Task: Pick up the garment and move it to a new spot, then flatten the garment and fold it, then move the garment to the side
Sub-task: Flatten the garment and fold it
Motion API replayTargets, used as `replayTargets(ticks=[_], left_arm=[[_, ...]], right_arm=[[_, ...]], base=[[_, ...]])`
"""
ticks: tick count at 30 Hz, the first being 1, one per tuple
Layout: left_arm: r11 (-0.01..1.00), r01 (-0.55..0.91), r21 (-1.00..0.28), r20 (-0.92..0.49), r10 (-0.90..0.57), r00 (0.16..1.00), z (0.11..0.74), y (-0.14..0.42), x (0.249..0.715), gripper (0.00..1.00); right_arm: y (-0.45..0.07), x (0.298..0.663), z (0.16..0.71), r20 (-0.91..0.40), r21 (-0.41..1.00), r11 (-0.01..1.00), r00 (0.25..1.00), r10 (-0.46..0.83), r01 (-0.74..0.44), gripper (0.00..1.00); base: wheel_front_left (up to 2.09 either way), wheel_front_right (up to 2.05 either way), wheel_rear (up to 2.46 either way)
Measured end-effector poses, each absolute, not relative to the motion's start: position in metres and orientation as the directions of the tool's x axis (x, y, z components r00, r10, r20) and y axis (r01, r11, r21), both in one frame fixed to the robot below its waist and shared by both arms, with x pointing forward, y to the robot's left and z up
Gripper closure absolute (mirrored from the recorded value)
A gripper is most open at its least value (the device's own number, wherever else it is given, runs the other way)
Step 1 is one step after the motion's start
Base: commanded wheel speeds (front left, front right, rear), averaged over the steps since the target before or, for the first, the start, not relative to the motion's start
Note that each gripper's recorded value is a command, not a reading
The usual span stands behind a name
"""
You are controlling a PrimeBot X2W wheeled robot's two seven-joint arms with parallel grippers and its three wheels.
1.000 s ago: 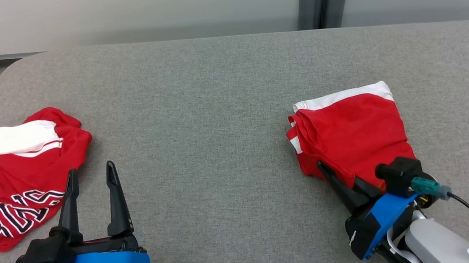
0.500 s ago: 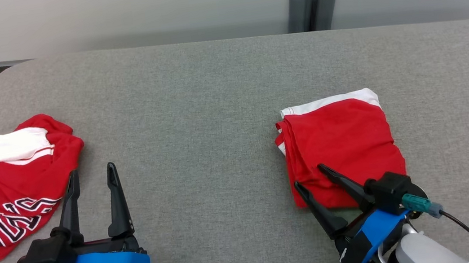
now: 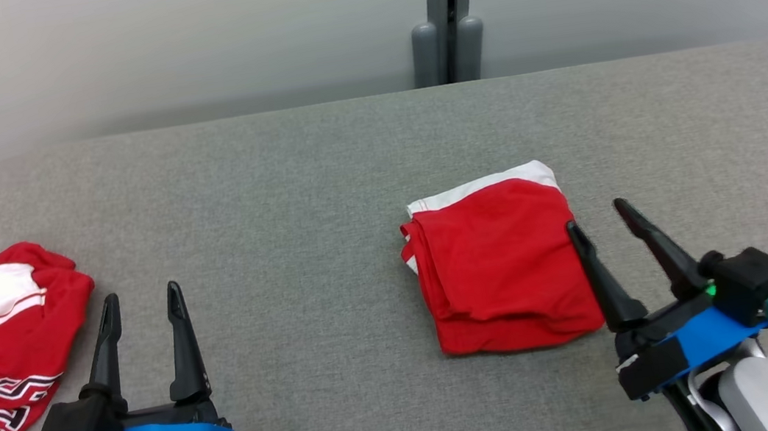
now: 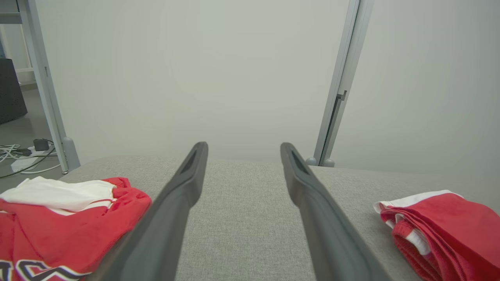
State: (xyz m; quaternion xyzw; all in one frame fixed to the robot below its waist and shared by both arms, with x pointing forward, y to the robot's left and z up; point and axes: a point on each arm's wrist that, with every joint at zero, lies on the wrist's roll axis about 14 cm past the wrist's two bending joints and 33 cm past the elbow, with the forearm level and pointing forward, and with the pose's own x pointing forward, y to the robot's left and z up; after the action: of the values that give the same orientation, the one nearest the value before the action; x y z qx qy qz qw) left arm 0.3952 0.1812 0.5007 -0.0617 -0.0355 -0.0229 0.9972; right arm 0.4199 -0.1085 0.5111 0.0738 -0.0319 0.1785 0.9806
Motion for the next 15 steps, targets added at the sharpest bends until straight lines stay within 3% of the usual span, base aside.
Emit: replayTargets(ticks=[10, 15], left_arm=[[0.997, 0.028, -0.076, 0.06, -0.023, 0.998, 0.498, 0.184, 0.388, 0.0], [0.999, 0.014, -0.041, 0.042, -0.012, 0.999, 0.493, 0.188, 0.378, 0.0]], right_arm=[[-0.171, 0.399, 0.524, 0.132, 0.113, 0.983, 0.983, 0.13, -0.145, 0.0], [-0.177, 0.383, 0.521, 0.127, 0.114, 0.988, 0.988, 0.092, -0.107, 0.0]], base=[[0.0, 0.0, 0.0], [0.0, 0.0, 0.0]])
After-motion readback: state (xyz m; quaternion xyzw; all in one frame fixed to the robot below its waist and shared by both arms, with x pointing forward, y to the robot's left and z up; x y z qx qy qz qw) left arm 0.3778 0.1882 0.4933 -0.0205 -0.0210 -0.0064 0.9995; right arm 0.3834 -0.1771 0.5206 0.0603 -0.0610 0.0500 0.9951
